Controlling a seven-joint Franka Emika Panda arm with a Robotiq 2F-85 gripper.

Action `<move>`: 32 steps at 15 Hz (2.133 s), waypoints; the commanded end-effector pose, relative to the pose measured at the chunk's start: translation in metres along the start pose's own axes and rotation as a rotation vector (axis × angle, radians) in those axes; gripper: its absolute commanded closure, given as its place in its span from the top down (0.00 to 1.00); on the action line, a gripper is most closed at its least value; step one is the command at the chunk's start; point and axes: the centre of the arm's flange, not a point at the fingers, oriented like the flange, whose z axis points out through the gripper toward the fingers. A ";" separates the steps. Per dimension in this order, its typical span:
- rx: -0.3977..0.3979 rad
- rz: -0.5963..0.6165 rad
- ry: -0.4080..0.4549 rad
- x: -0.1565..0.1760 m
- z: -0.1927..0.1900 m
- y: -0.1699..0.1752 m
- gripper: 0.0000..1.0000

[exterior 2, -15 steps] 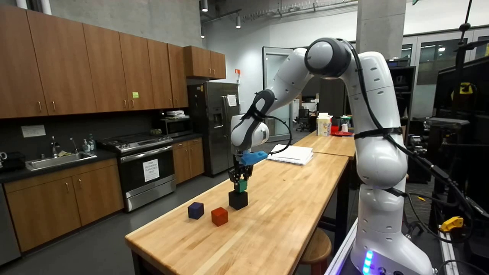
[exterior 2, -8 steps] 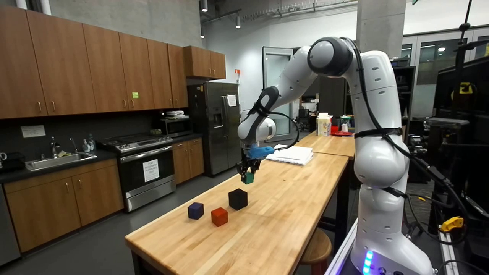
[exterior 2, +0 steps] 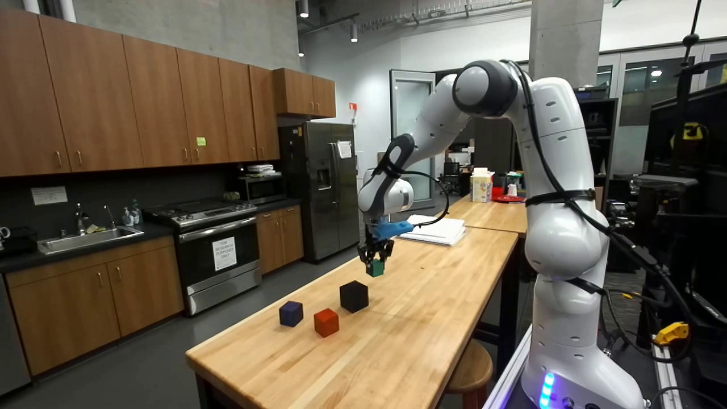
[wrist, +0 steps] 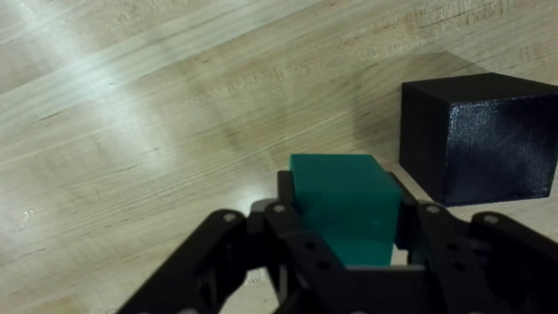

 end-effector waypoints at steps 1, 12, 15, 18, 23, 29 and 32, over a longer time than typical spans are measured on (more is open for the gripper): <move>0.022 -0.046 0.021 0.005 0.008 -0.004 0.24; -0.012 -0.076 0.016 0.024 0.045 -0.005 0.24; -0.019 -0.070 0.009 0.029 0.052 -0.001 0.24; -0.022 -0.066 0.005 0.033 0.057 0.001 0.24; -0.015 -0.065 0.023 0.032 0.043 -0.004 0.75; 0.009 -0.102 0.064 0.019 -0.001 -0.020 1.00; 0.026 -0.120 0.108 0.005 -0.030 -0.034 1.00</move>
